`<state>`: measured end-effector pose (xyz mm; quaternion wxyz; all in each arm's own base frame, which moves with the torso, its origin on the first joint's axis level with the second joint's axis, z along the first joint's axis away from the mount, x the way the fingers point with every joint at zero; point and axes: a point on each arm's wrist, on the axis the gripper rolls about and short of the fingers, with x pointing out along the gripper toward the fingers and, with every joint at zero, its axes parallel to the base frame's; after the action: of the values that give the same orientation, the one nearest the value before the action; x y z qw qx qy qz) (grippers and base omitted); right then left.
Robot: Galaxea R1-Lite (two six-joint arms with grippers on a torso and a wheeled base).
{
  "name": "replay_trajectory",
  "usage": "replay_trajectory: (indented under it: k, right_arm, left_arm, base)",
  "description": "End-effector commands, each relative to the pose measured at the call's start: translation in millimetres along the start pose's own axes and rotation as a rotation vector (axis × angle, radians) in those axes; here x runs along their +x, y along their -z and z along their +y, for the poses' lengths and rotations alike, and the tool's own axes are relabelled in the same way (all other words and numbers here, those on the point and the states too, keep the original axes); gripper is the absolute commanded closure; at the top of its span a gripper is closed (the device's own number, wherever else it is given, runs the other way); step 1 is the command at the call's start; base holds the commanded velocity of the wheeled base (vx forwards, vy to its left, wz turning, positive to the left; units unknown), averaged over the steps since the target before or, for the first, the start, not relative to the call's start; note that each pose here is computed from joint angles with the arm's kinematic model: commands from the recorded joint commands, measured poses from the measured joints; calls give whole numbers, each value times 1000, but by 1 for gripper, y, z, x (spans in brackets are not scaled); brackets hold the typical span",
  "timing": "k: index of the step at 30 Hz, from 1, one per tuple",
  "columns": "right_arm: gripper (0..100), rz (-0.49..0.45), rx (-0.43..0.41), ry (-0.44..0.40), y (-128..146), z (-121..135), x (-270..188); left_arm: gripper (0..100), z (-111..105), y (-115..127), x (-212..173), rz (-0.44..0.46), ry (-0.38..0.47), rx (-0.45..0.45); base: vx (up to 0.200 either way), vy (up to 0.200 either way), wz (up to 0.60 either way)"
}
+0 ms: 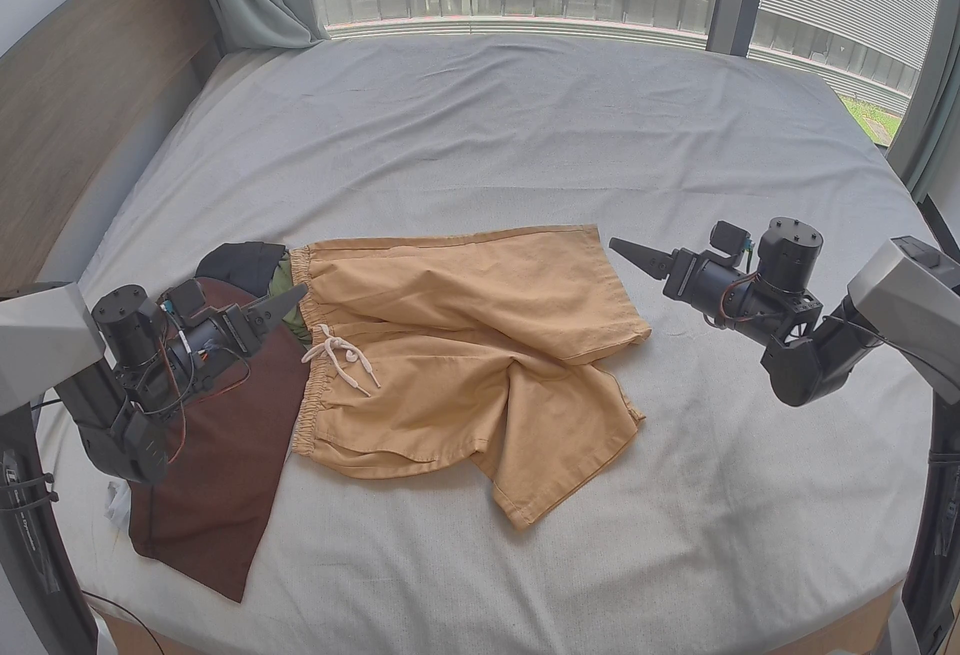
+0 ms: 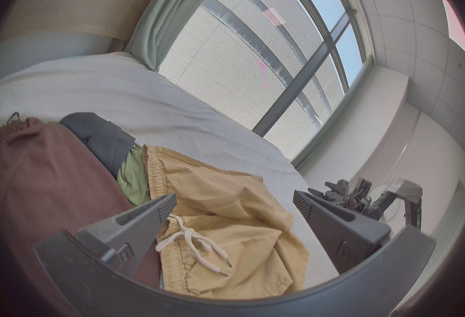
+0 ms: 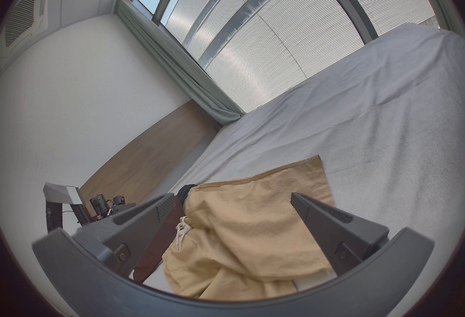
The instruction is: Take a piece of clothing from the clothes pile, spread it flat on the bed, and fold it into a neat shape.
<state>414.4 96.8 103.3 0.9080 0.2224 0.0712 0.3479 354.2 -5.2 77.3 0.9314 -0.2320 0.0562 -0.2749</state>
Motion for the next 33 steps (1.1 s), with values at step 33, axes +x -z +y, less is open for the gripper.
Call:
replay_trajectory:
  k: [33]
  right_arm:
    - [0,208,95,58,78,27,-77]
  left_arm:
    - [0,-4,32,-23,140,1,147]
  base:
    - [0,0,0]
